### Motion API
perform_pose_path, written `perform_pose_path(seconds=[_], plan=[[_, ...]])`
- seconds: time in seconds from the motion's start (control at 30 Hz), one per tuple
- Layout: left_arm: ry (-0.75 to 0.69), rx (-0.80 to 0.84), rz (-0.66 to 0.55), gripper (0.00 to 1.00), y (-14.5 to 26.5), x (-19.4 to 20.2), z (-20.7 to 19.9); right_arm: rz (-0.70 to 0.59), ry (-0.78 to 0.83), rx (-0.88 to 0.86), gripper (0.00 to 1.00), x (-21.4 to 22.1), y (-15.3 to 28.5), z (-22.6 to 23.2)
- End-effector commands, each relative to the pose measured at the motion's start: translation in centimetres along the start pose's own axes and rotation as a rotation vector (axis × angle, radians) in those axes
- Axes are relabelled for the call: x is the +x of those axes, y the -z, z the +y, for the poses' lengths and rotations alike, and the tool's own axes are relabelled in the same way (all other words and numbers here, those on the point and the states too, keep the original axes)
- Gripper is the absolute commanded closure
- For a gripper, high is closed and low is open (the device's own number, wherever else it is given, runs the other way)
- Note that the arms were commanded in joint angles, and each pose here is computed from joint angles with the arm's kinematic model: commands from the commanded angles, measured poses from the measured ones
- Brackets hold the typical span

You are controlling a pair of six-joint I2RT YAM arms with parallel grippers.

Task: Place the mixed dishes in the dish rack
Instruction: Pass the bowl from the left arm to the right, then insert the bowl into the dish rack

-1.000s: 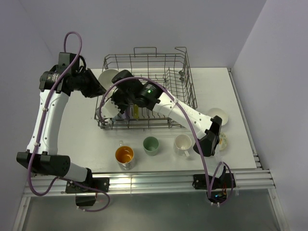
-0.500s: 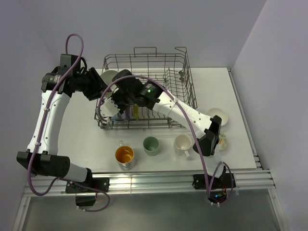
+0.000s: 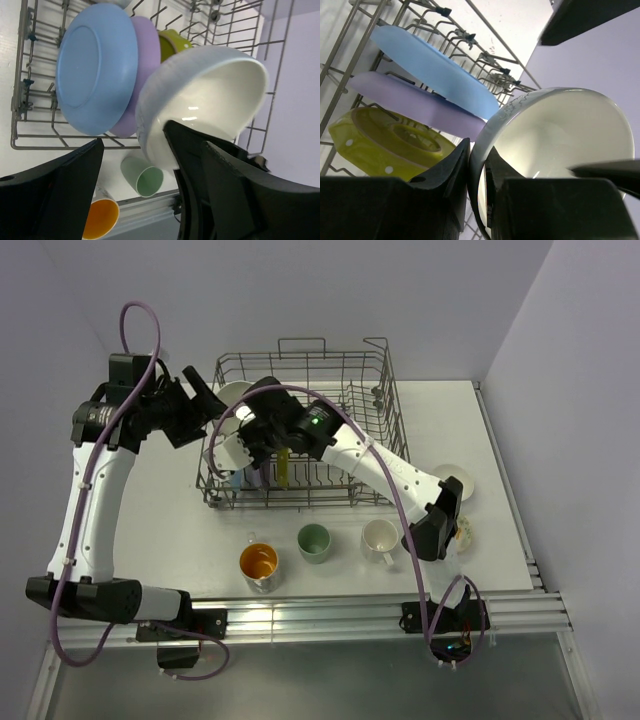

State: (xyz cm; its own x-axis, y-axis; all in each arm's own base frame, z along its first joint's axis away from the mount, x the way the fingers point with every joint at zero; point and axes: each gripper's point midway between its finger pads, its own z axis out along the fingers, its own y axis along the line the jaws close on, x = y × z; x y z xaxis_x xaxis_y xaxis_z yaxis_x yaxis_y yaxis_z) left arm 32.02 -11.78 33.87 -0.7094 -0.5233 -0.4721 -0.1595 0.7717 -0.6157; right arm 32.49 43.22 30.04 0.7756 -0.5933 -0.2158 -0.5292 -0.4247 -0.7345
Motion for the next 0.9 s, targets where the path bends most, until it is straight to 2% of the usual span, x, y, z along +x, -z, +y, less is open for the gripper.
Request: perform_pose_path(seconds=[0.0, 0.03, 0.47, 0.57, 0.67, 0.87], plan=[[-0.057, 0.096, -0.116, 0.14, 2.5, -1.8, -2.5, -0.047, -0.037, 0.136, 0.96, -0.5, 2.7, -3.4], [-0.063, 0.106, -0.138, 0.11, 2.8, -2.2, -2.7, -0.048, -0.048, 0.143, 0.96, -0.3, 2.8, -3.5], [-0.163, 0.21, -0.455, 0.1, 9.9, -5.7, -5.4, -0.184, -0.308, 0.291, 0.98, 1.4, 6.1, -7.8], [-0.181, 0.223, -0.516, 0.06, 11.1, -5.5, -5.0, -0.233, -0.422, 0.346, 0.99, 2.4, 7.2, -9.3], [-0.177, 0.218, -0.56, 0.02, 11.7, -5.1, -4.2, -0.304, -0.609, 0.391, 1.0, 4.0, 8.5, -10.7], [-0.145, 0.207, -0.565, 0.01, 11.1, -4.1, -2.7, -0.417, -0.853, 0.449, 1.0, 8.1, 10.4, -12.7]])
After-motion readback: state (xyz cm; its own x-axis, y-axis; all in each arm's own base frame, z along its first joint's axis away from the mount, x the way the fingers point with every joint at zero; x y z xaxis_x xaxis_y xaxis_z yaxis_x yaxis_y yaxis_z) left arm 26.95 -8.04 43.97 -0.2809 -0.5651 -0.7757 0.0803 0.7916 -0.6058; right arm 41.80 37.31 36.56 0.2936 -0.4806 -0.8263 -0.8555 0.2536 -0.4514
